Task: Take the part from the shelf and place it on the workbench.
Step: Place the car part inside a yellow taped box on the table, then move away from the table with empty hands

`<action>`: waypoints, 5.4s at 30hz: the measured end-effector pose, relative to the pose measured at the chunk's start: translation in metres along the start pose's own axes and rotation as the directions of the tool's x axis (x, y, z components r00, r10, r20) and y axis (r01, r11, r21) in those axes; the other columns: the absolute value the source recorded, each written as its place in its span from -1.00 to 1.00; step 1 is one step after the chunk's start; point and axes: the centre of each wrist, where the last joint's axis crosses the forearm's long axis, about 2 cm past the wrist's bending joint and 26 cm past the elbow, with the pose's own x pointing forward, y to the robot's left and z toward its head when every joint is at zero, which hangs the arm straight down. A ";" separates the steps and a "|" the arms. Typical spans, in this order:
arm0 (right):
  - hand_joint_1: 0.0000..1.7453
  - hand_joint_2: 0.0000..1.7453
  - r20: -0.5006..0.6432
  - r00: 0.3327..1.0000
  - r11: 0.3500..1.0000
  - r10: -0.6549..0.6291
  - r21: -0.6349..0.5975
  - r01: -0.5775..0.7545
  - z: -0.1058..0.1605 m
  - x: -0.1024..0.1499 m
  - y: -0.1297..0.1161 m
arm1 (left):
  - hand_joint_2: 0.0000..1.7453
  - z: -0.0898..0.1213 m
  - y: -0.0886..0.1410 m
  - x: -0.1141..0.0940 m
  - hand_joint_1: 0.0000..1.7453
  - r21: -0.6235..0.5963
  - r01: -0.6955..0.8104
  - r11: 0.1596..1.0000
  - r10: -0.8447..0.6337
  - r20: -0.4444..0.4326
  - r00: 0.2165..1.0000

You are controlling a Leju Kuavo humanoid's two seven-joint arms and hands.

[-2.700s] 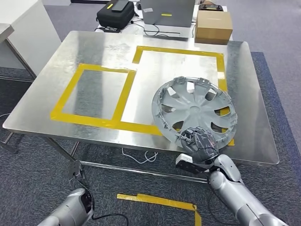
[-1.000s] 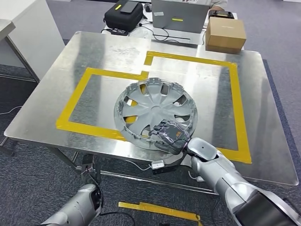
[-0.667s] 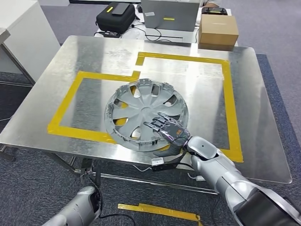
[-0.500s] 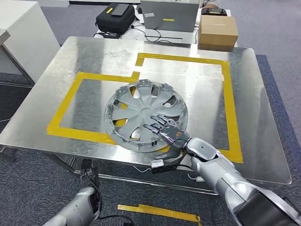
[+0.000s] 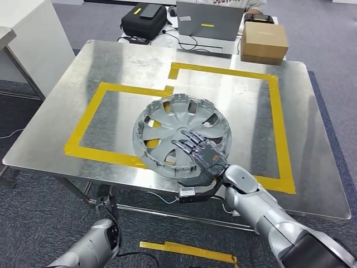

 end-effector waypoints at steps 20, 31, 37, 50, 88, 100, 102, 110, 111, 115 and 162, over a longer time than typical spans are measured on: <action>-1.00 -1.00 0.100 0.983 0.947 -0.151 -0.271 0.173 -0.004 0.044 -0.027 | -1.00 -0.005 0.010 0.002 -1.00 0.020 -0.015 1.000 0.014 0.014 1.000; -1.00 -1.00 -0.041 0.897 0.839 -0.440 -0.375 0.394 0.045 0.052 -0.009 | -1.00 -0.008 0.015 -0.004 -1.00 0.039 -0.052 0.998 0.052 0.010 0.999; -1.00 -1.00 -0.191 0.690 0.671 -0.699 -0.508 0.539 0.105 0.046 0.013 | -1.00 -0.011 0.022 -0.007 -1.00 0.072 -0.094 0.993 0.094 -0.001 0.996; -1.00 -1.00 -0.583 -0.368 0.522 -0.725 -0.813 0.259 0.278 0.051 0.098 | -1.00 -0.014 0.029 -0.008 -1.00 0.101 -0.116 0.988 0.121 -0.043 0.992; -1.00 -1.00 -0.883 -0.448 0.348 0.138 -0.381 0.857 0.309 0.145 0.136 | -1.00 -0.013 0.025 -0.006 -1.00 0.019 -0.005 1.000 0.006 -0.062 0.998; -1.00 -1.00 -0.928 -0.315 0.238 0.197 -0.267 0.934 0.315 0.160 0.138 | -1.00 -0.013 0.027 -0.008 -1.00 0.046 0.007 0.999 -0.003 -0.077 0.997; -1.00 -1.00 -0.939 -0.275 0.222 0.206 -0.229 0.948 0.314 0.161 0.138 | -1.00 -0.014 0.027 -0.009 -1.00 0.039 0.014 0.999 -0.011 -0.079 0.997; -1.00 -1.00 -0.964 -0.160 0.186 0.211 -0.121 0.975 0.303 0.162 0.140 | -1.00 -0.013 0.026 -0.009 -1.00 0.037 0.023 0.999 -0.020 -0.083 0.996; -1.00 -1.00 -0.966 -0.154 0.185 0.210 -0.116 0.976 0.302 0.162 0.140 | -1.00 -0.013 0.026 -0.009 -1.00 0.038 0.022 0.999 -0.019 -0.083 0.996; -1.00 -1.00 -0.968 -0.143 0.190 0.204 -0.104 0.976 0.298 0.159 0.140 | -1.00 -0.014 0.027 -0.009 -1.00 0.041 0.020 0.999 -0.016 -0.084 0.996; -1.00 -1.00 -0.959 -0.049 0.153 0.280 -0.006 0.988 0.288 0.180 0.144 | -1.00 -0.018 0.044 -0.062 -1.00 0.002 0.165 0.986 -0.165 -0.037 0.986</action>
